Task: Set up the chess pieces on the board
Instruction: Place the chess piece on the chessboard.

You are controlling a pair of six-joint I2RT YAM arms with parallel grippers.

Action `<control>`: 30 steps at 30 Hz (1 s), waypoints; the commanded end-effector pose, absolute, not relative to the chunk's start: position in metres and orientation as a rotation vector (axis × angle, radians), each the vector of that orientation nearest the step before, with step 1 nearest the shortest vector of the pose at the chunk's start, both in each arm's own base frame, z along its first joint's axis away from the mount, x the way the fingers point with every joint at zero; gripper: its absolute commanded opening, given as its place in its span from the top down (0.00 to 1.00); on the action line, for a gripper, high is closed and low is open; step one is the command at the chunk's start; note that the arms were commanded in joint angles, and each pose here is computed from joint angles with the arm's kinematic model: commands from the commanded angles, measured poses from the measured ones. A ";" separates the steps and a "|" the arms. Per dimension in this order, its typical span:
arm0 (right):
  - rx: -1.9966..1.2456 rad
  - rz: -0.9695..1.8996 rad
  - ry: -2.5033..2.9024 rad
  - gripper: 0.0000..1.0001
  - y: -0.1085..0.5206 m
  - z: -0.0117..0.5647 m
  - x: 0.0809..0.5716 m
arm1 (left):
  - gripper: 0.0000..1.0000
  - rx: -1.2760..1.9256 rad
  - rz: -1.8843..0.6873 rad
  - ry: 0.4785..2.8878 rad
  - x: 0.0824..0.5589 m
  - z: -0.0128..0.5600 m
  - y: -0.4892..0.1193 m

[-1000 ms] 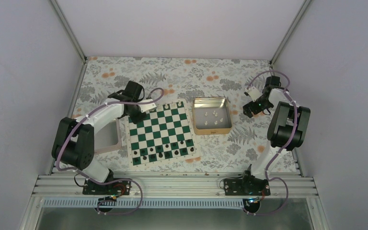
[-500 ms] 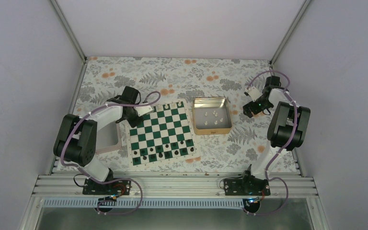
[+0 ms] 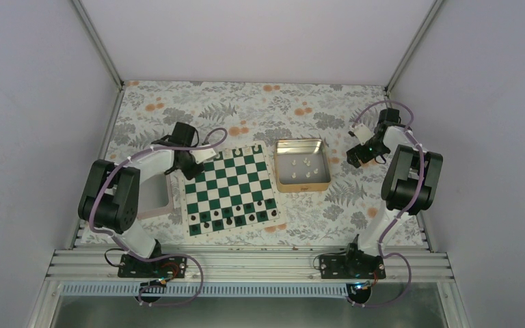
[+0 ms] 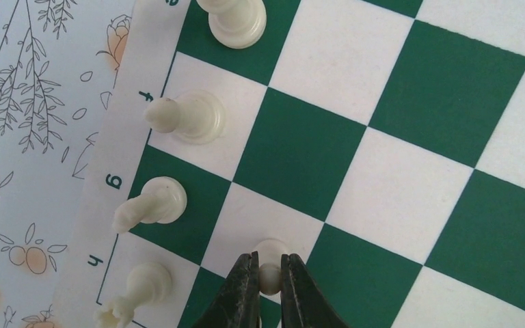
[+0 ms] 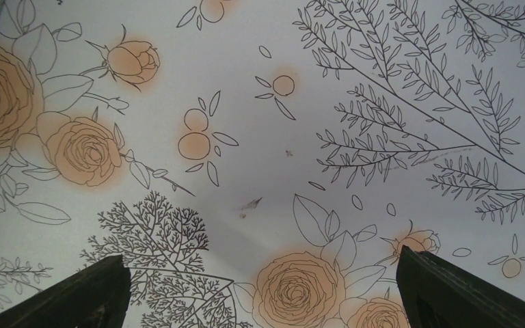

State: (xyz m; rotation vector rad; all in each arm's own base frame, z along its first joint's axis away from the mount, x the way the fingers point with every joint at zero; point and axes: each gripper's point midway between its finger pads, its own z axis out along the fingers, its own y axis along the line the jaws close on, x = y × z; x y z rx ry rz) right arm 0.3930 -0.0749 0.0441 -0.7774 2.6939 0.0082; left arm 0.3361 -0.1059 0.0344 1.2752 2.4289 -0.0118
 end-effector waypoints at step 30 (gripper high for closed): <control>-0.774 0.011 2.673 0.00 -0.079 0.051 0.392 | 0.67 1.500 -0.061 2.030 0.374 0.193 -0.241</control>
